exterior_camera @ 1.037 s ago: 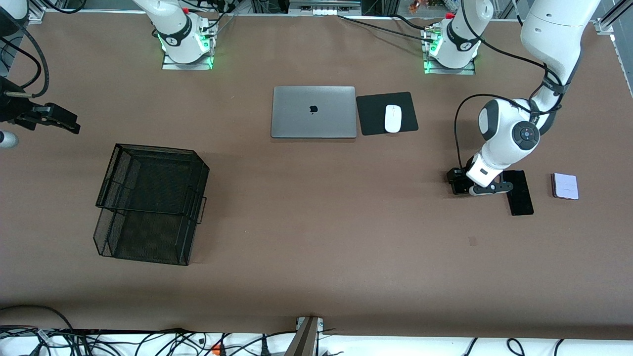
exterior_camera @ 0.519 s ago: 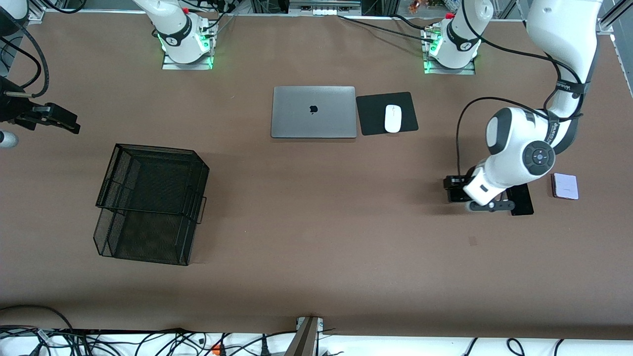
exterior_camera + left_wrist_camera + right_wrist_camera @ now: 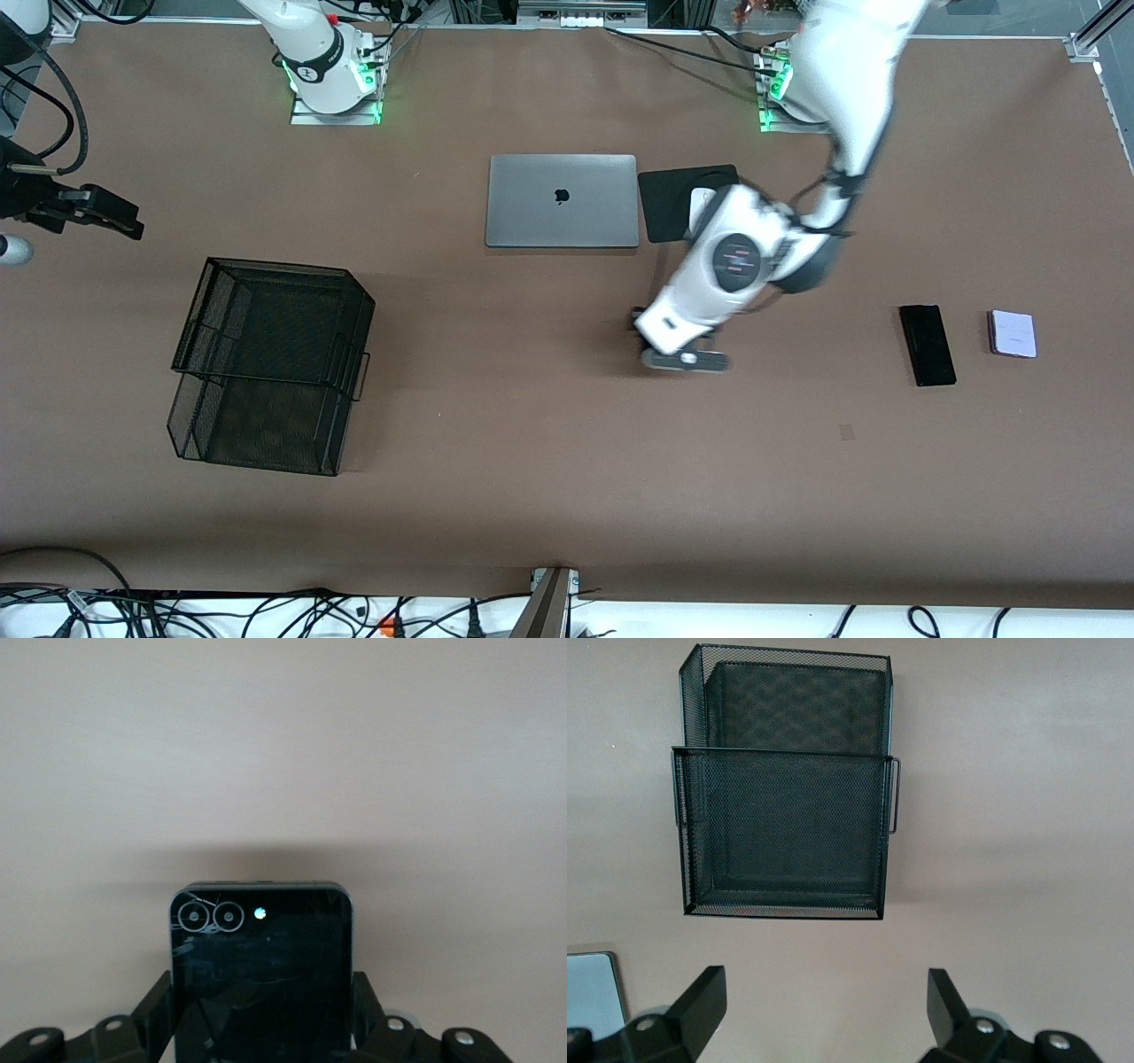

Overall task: Place phones with both arms
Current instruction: 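Carry the flip phone to the table middle and release it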

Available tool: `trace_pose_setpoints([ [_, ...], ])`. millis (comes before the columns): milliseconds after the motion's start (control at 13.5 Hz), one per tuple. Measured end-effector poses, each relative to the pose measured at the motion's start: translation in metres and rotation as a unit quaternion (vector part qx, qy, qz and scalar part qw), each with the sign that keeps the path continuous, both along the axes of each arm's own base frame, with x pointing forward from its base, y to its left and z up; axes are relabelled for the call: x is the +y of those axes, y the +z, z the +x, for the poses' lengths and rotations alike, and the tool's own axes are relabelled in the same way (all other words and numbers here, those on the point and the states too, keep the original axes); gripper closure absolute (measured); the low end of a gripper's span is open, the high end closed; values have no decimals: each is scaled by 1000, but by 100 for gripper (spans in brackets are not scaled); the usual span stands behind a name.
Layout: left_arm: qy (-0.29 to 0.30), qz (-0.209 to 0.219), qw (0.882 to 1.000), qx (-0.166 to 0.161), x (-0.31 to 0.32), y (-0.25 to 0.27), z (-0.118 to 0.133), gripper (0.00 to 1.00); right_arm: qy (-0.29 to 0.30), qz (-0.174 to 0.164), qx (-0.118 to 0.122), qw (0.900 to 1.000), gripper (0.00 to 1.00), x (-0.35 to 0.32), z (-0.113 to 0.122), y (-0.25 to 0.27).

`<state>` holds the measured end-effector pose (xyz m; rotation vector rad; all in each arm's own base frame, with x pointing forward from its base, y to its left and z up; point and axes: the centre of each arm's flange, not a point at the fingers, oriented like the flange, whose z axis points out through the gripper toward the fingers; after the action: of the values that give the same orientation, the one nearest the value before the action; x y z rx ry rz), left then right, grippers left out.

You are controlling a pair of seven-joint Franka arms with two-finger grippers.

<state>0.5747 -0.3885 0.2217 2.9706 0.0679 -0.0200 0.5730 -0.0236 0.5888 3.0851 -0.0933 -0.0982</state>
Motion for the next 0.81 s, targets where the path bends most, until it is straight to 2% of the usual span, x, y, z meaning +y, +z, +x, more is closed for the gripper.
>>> trace_pose_setpoints([
  [148, 37, -26, 999, -30, -51, -33, -26, 19, 0, 0, 0, 1000, 0, 0, 0, 0],
  [296, 67, -42, 996, -42, -83, -51, -49, 19, 0, 0, 0, 1000, 0, 0, 0, 0],
  [370, 75, -46, 995, -44, -89, -48, -51, 13, 0, 0, 0, 1000, 0, 0, 0, 0],
  [444, 77, -49, 995, -47, -91, -44, -48, 3, 1, 0, 0, 1000, 0, 1, 0, 0],
  [519, 82, -52, 994, -51, -88, -39, -42, 0, 1, 0, 0, 1000, 0, 1, 0, 0],
  [667, 99, -53, 992, -61, -74, -20, -24, 0, 2, 0, 0, 1000, 0, 2, 0, 0],
  [815, 115, -25, 992, -38, -37, 13, 3, 0, 7, 1, 1, 1000, 0, 5, 0, 0],
])
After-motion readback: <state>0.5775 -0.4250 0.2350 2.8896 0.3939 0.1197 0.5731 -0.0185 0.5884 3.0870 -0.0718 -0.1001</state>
